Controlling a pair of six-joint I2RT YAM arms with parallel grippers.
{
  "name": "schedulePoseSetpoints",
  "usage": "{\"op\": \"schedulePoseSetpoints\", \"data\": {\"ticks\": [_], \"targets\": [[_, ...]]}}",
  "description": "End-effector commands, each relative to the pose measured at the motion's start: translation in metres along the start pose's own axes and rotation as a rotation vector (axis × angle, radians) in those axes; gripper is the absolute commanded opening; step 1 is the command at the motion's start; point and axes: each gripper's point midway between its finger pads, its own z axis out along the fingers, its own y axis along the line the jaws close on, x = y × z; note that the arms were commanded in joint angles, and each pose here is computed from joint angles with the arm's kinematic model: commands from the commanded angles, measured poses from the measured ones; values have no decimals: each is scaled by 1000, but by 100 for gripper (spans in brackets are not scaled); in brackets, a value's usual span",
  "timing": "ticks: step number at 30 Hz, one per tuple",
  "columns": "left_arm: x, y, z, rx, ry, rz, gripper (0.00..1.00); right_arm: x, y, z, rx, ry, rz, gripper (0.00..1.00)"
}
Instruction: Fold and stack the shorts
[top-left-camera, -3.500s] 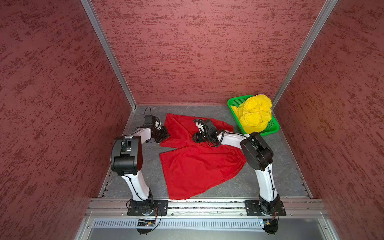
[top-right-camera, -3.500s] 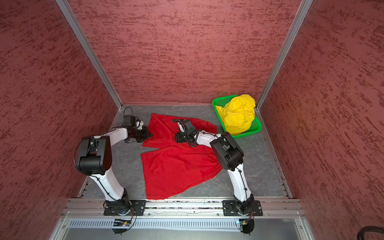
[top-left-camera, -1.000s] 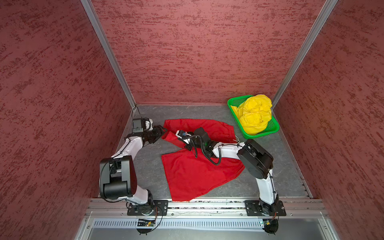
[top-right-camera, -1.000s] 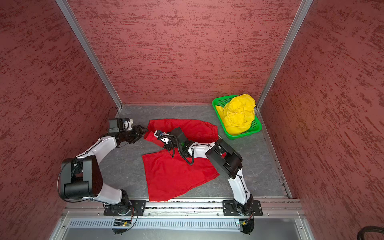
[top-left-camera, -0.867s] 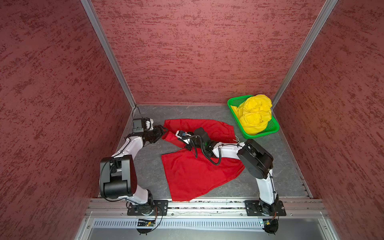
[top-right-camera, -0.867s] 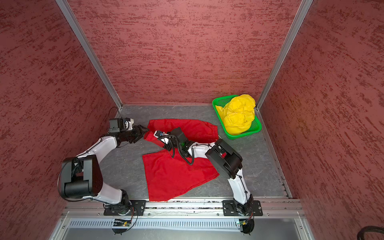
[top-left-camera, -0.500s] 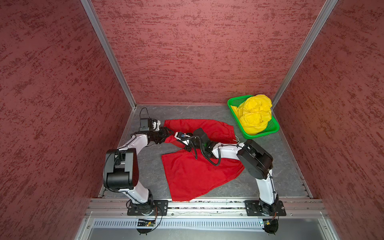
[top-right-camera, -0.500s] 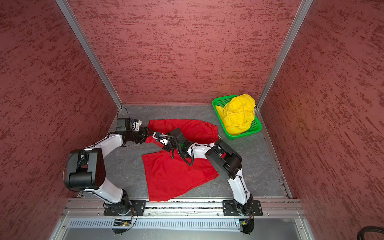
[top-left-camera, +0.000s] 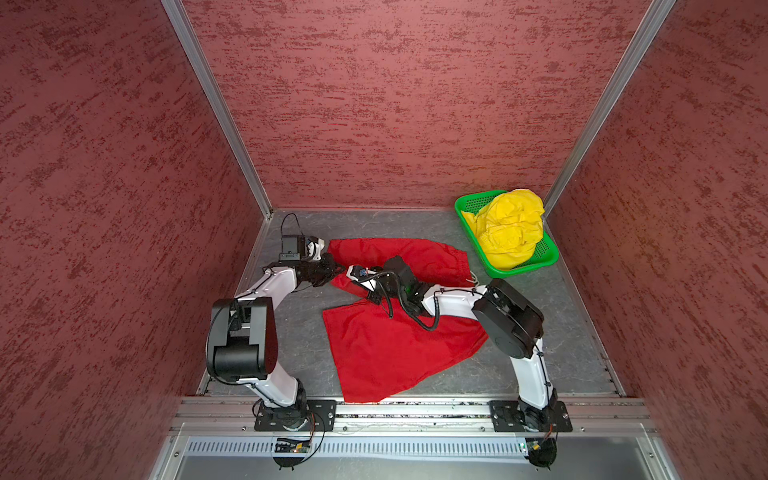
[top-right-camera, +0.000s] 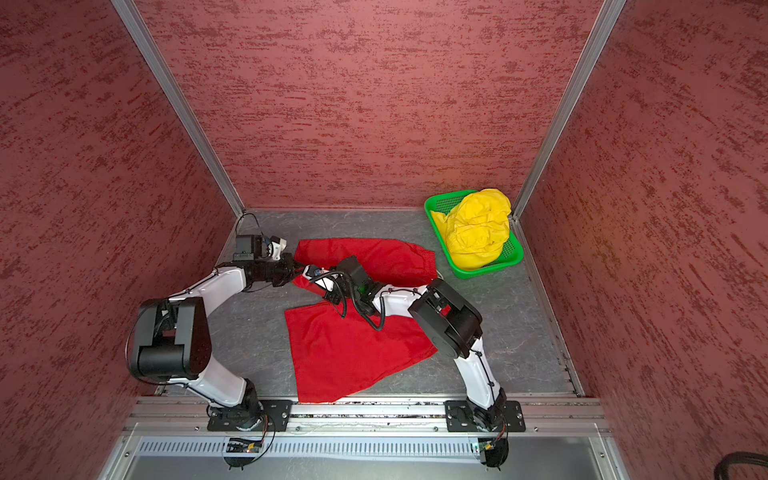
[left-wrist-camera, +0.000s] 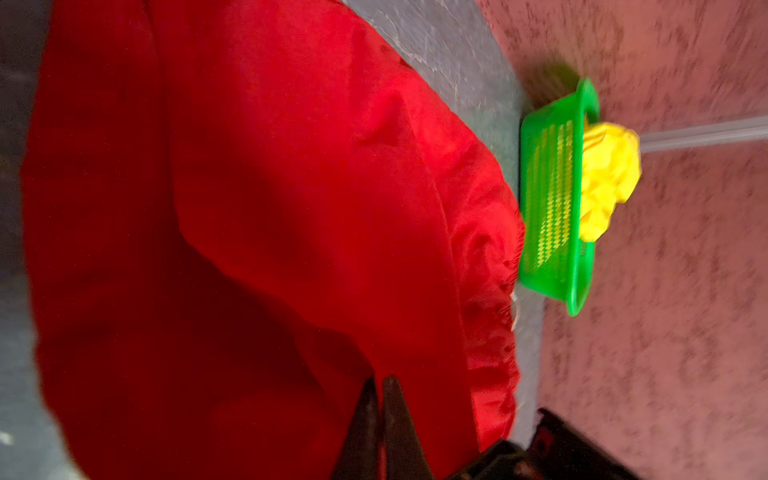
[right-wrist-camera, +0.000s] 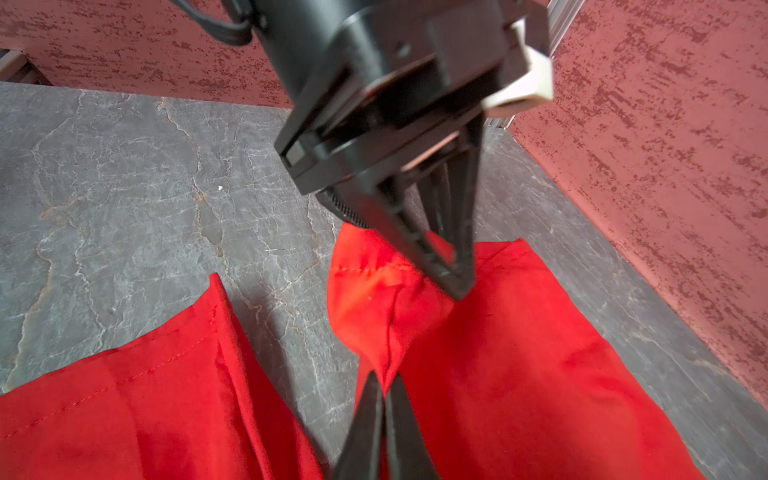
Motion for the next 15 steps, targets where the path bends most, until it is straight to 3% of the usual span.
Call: {"op": "schedulePoseSetpoints", "data": {"ticks": [1, 3, 8, 10, 15], "targets": [[-4, -7, -15, -2, -46, 39, 0, -10, -3, 0, 12, -11, 59, 31], [-3, -2, -19, -29, -66, 41, 0, -17, -14, -7, 28, -12, 157, 40], [4, 9, -22, -68, -81, 45, 0, -33, -36, -25, -41, -60, 459, 50], [7, 12, -21, -79, -77, 41, 0, -29, -50, -25, -25, -51, 562, 51], [13, 17, -23, -113, -87, 45, 0, 4, -70, -4, 68, 69, 672, 49]]}}
